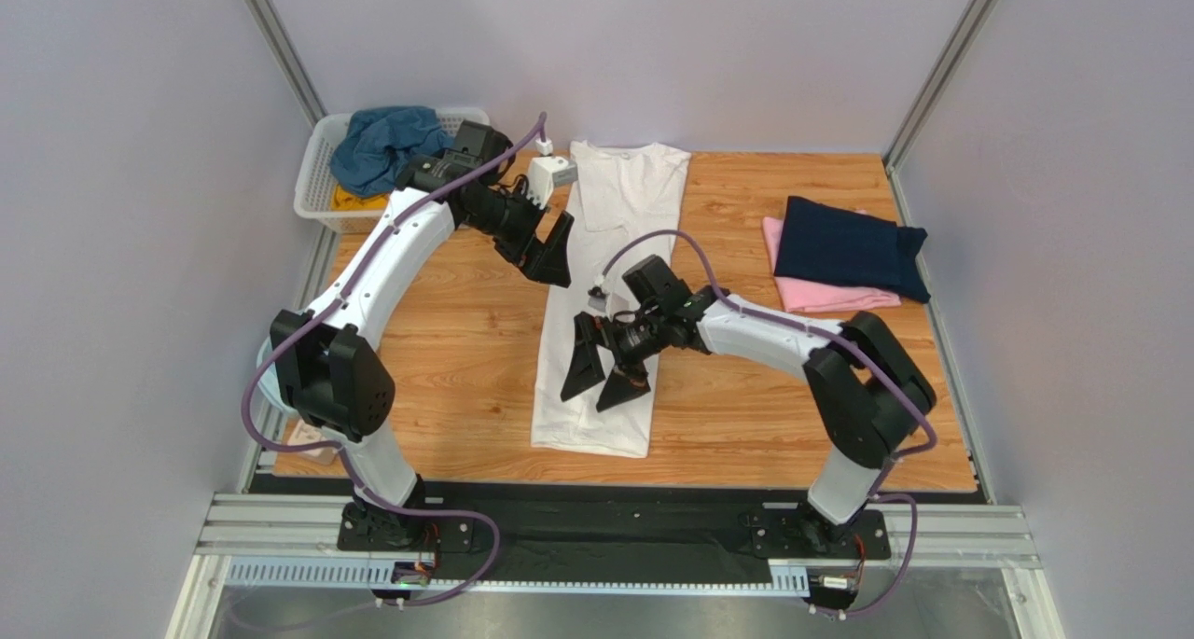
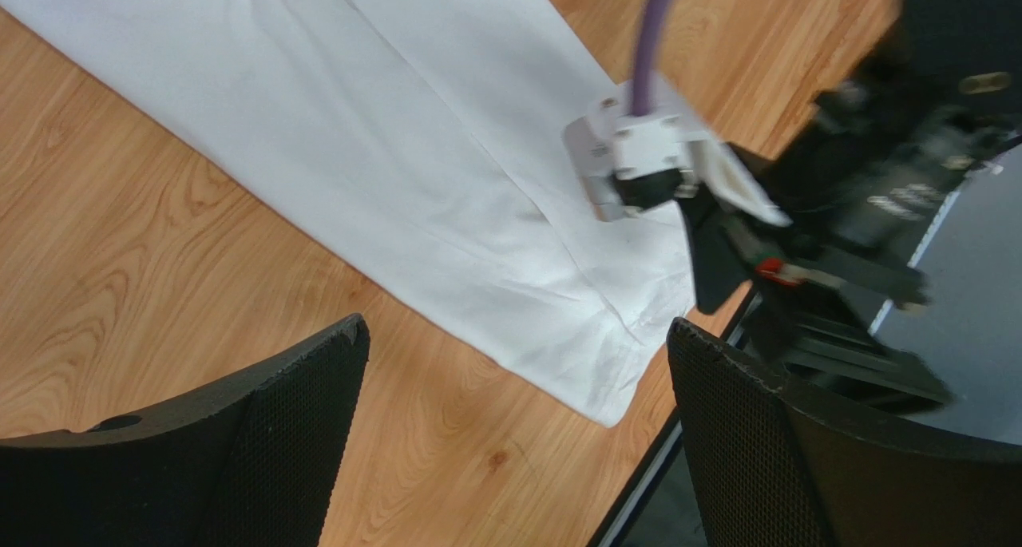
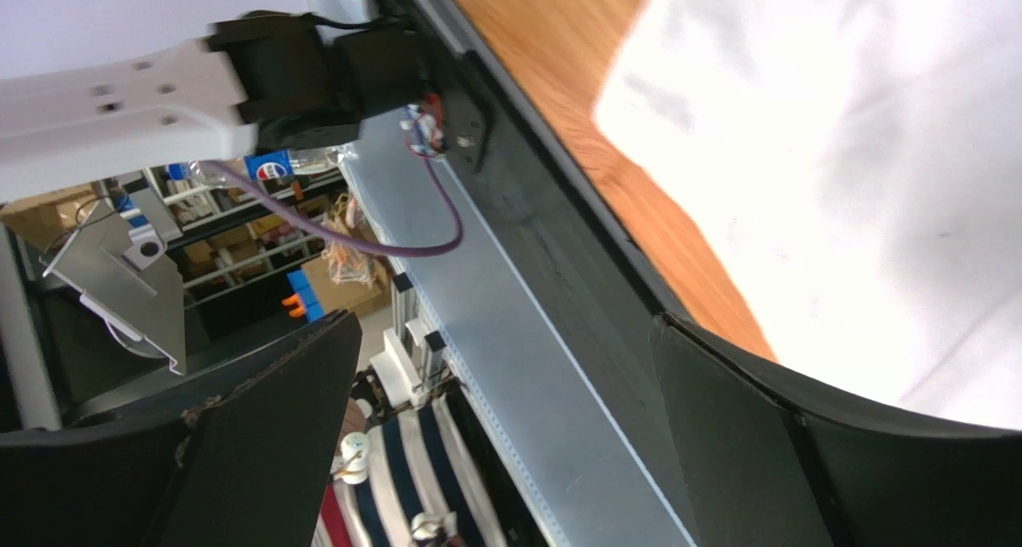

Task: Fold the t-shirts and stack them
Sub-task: Rotate the tshirt 80 degrees

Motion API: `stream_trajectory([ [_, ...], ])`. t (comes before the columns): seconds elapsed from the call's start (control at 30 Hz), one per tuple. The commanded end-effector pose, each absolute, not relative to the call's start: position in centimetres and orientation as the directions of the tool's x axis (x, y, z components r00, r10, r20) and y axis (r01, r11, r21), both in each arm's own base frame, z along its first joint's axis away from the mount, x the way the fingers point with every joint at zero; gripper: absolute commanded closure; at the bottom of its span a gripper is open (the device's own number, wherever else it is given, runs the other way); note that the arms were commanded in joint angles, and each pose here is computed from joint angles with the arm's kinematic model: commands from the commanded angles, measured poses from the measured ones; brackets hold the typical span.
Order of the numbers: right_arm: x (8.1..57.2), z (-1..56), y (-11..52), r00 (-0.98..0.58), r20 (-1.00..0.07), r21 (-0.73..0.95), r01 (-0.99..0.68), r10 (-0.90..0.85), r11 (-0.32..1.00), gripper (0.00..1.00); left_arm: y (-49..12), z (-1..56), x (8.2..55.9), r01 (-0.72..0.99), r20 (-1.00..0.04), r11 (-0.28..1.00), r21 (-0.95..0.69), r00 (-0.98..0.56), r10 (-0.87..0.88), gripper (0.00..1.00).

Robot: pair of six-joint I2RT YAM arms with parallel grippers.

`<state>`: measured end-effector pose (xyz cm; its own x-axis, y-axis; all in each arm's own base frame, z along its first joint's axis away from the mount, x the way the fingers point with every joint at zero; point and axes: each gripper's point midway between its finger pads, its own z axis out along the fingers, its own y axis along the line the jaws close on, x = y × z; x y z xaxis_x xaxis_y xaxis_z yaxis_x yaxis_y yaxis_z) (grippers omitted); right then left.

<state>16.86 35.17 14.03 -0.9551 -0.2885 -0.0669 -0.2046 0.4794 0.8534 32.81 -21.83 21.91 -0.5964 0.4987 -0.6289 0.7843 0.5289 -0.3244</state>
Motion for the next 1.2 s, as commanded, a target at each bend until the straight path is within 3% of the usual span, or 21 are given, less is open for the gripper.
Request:
stream_trajectory([
  [0.0,15.1,7.2,34.2,-0.953,0.112,0.832,-0.065,-0.281,0.551,0.0,-22.6,21.6,32.8,0.784,-0.628,0.497,-0.372,-0.607,0.487,0.0],
  [0.33,12.7,3.3,32.4,-0.936,0.218,0.807,0.013,-0.277,0.591,0.0,-23.6,19.6,33.5,0.781,-0.595,0.491,-0.386,-0.618,0.515,0.0],
  [0.53,14.2,7.1,32.3,-0.953,0.119,0.826,-0.06,-0.278,0.561,0.0,-22.5,19.9,30.5,0.794,-0.589,0.47,-0.386,-0.604,0.537,0.0],
  [0.77,18.0,11.5,30.8,-0.979,0.01,0.841,-0.101,-0.202,0.531,0.0,-22.2,17.9,25.1,0.762,-0.502,0.435,-0.48,-0.645,0.576,0.0],
  [0.97,21.1,12.6,30.9,-0.99,-0.033,0.866,-0.097,-0.137,0.491,0.0,-23.2,16.4,25.4,0.724,-0.477,0.437,-0.534,-0.684,0.552,0.0],
  [1.17,17.5,10.8,35.4,-0.94,0.01,0.878,-0.155,-0.341,0.453,0.0,-22.3,17.5,27.3,0.739,-0.54,0.494,-0.458,-0.673,0.505,0.0],
])
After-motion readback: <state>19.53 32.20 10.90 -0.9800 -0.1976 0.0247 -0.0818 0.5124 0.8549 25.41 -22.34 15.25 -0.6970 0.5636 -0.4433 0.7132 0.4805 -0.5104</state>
